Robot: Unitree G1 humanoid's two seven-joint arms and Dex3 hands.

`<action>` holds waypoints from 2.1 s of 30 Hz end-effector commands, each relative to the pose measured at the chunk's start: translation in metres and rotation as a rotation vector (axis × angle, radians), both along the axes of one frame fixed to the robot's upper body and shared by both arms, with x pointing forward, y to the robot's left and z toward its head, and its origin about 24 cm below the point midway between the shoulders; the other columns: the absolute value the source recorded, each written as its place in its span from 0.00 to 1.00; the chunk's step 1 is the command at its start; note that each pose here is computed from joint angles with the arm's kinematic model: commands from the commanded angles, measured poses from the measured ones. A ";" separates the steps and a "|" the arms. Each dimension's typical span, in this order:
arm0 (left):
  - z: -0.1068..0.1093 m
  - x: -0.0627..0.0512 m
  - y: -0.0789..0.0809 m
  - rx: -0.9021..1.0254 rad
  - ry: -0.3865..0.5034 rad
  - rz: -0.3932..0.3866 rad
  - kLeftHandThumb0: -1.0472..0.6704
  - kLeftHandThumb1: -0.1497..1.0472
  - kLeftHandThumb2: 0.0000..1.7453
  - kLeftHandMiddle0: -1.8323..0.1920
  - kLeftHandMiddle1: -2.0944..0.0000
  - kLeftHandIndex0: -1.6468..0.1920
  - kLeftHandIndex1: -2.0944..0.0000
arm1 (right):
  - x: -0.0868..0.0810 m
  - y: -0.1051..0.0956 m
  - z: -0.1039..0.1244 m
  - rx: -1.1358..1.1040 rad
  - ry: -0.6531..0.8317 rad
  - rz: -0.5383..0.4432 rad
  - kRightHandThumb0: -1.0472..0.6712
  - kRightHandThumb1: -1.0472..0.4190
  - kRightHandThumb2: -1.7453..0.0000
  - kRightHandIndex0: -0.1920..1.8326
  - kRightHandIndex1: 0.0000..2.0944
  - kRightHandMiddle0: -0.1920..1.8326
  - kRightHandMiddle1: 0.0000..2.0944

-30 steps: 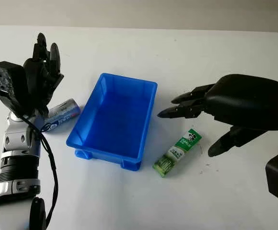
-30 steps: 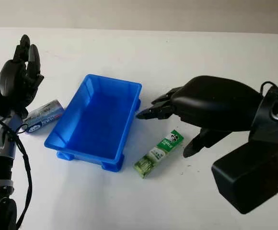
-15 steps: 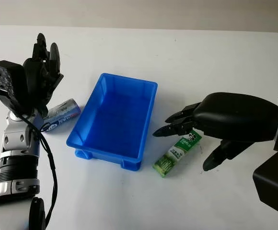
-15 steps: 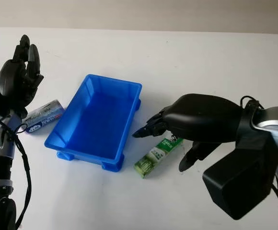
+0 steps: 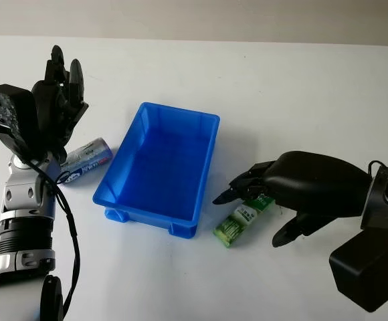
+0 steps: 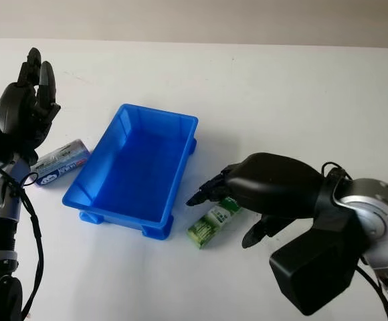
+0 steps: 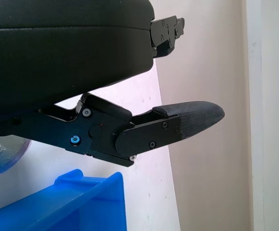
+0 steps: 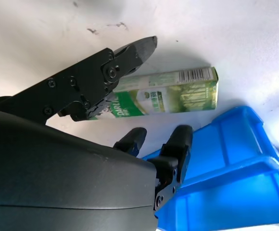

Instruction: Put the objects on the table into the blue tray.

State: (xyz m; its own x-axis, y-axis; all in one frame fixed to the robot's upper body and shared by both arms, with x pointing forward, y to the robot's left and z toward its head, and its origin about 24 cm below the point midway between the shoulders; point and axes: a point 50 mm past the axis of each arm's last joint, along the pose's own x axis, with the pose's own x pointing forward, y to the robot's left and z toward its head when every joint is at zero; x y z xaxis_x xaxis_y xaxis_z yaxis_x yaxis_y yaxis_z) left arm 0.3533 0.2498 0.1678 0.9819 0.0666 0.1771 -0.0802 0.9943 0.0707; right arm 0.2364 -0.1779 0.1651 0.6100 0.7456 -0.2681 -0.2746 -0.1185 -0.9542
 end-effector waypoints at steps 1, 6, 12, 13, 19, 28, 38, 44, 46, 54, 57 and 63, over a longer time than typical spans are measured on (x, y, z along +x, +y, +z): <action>0.008 0.000 0.003 0.014 -0.025 0.008 0.18 1.00 0.38 1.00 1.00 1.00 1.00 | 0.000 -0.002 -0.009 0.030 -0.026 0.017 0.54 0.20 0.97 0.06 0.76 0.10 0.73; 0.008 0.000 0.003 0.020 -0.024 0.009 0.18 1.00 0.38 1.00 1.00 1.00 1.00 | 0.004 -0.007 -0.025 0.040 -0.196 0.098 0.55 0.17 0.96 0.12 0.91 0.14 0.86; 0.008 0.000 0.003 0.014 -0.026 0.006 0.19 1.00 0.38 1.00 1.00 1.00 1.00 | 0.008 -0.014 -0.045 0.024 -0.337 0.187 0.50 0.15 0.97 0.22 0.96 0.25 0.83; 0.008 0.000 0.003 0.015 -0.026 0.005 0.19 1.00 0.38 1.00 1.00 1.00 1.00 | 0.009 -0.015 -0.047 0.019 -0.355 0.200 0.50 0.15 0.97 0.24 0.96 0.27 0.82; 0.009 -0.001 0.003 0.025 -0.029 0.005 0.18 1.00 0.37 1.00 1.00 1.00 1.00 | 0.015 -0.024 -0.062 -0.034 -0.400 0.237 0.47 0.14 0.97 0.31 0.96 0.32 0.82; 0.009 -0.001 0.004 0.031 -0.024 0.003 0.18 1.00 0.37 1.00 1.00 1.00 1.00 | 0.027 -0.026 -0.054 0.028 -0.482 0.220 0.38 0.13 0.96 0.48 1.00 0.41 0.93; 0.007 0.001 0.003 0.025 -0.013 -0.006 0.19 1.00 0.37 1.00 1.00 1.00 1.00 | 0.064 -0.024 0.028 0.279 -0.592 0.027 0.41 0.03 0.97 0.42 0.99 0.32 1.00; 0.007 0.001 0.002 0.029 -0.010 -0.002 0.19 1.00 0.37 1.00 1.00 1.00 1.00 | 0.080 -0.017 0.067 0.364 -0.677 0.011 0.39 0.09 0.97 0.51 0.89 0.41 0.93; 0.007 0.001 0.002 0.031 -0.008 -0.004 0.19 1.00 0.37 1.00 1.00 1.00 1.00 | 0.084 -0.015 0.076 0.382 -0.693 0.019 0.38 0.08 0.97 0.52 0.86 0.43 0.92; 0.007 0.000 0.002 0.031 -0.005 0.000 0.19 1.00 0.37 1.00 1.00 1.00 1.00 | 0.096 -0.001 0.103 0.442 -0.768 0.045 0.37 0.11 0.97 0.61 0.81 0.50 0.88; 0.006 0.001 0.001 0.030 -0.005 -0.008 0.18 1.00 0.37 1.00 1.00 1.00 1.00 | 0.102 0.008 0.107 0.469 -0.780 0.042 0.35 0.10 0.97 0.63 0.82 0.51 0.90; 0.005 0.001 -0.002 0.022 -0.004 -0.001 0.18 1.00 0.37 1.00 1.00 1.00 1.00 | 0.117 0.035 0.100 0.494 -0.806 0.079 0.34 0.05 0.96 0.58 0.91 0.46 0.94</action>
